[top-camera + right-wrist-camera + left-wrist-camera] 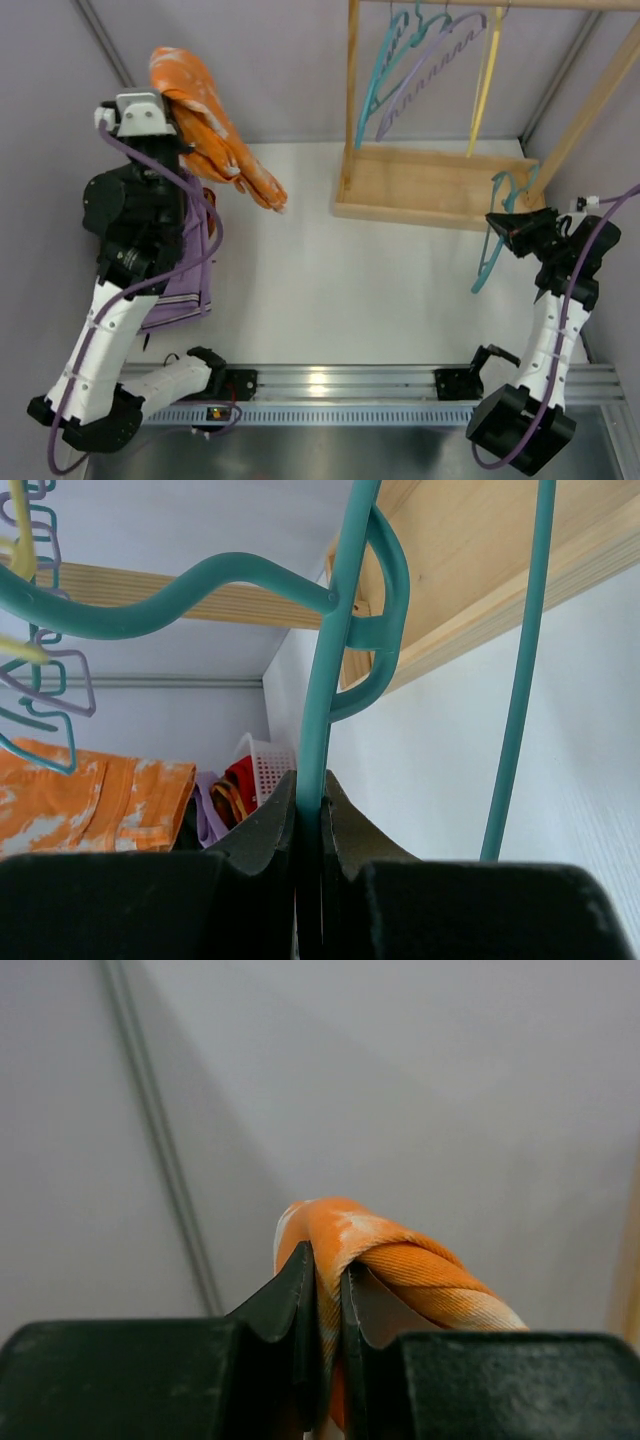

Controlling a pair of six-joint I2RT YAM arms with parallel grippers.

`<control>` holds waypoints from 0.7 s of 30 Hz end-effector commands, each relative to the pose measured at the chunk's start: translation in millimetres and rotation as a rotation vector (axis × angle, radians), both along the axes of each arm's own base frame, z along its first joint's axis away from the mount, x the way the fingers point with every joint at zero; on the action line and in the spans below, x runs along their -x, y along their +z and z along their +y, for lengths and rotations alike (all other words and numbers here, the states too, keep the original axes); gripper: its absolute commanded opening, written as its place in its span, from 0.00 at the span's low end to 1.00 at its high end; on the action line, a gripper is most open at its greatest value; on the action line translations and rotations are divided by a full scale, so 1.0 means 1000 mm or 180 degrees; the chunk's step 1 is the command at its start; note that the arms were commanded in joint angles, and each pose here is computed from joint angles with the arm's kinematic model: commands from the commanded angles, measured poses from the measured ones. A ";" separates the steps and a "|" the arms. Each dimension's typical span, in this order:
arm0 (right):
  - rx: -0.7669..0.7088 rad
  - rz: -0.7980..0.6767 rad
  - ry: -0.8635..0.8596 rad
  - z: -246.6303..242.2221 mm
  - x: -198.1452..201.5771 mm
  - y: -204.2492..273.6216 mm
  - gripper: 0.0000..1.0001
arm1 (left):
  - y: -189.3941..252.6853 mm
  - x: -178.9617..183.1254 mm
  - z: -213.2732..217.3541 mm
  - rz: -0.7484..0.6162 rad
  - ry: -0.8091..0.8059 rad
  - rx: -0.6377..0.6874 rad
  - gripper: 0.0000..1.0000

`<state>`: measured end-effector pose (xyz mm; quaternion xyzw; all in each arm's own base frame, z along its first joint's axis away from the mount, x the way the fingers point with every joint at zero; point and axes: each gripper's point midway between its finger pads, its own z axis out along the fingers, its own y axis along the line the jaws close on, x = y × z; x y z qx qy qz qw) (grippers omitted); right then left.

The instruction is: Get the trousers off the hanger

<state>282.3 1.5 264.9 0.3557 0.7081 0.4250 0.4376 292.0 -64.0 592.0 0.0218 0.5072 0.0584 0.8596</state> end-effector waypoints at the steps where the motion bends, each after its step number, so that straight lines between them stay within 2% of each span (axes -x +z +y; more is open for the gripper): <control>1: 0.0266 -0.0317 -0.0016 -0.006 -0.006 0.030 0.00 | 0.068 0.079 0.079 -0.0857 0.0360 0.0631 0.00; 6: 0.0287 -0.0349 0.0024 -0.004 -0.008 0.033 0.00 | 0.078 0.134 0.131 -0.1087 0.0933 0.0724 0.00; 13: 0.0300 -0.0405 0.0057 -0.001 -0.008 0.041 0.00 | 0.062 0.209 0.178 -0.1095 0.1933 0.0663 0.00; 16: 0.0311 -0.0419 0.0083 0.001 -0.009 0.043 0.00 | 0.043 0.224 0.187 -0.1005 0.2227 0.0654 0.00; 21: 0.0337 -0.0445 0.0115 0.002 -0.012 0.048 0.00 | 0.022 0.235 0.192 -0.0947 0.2425 0.0667 0.00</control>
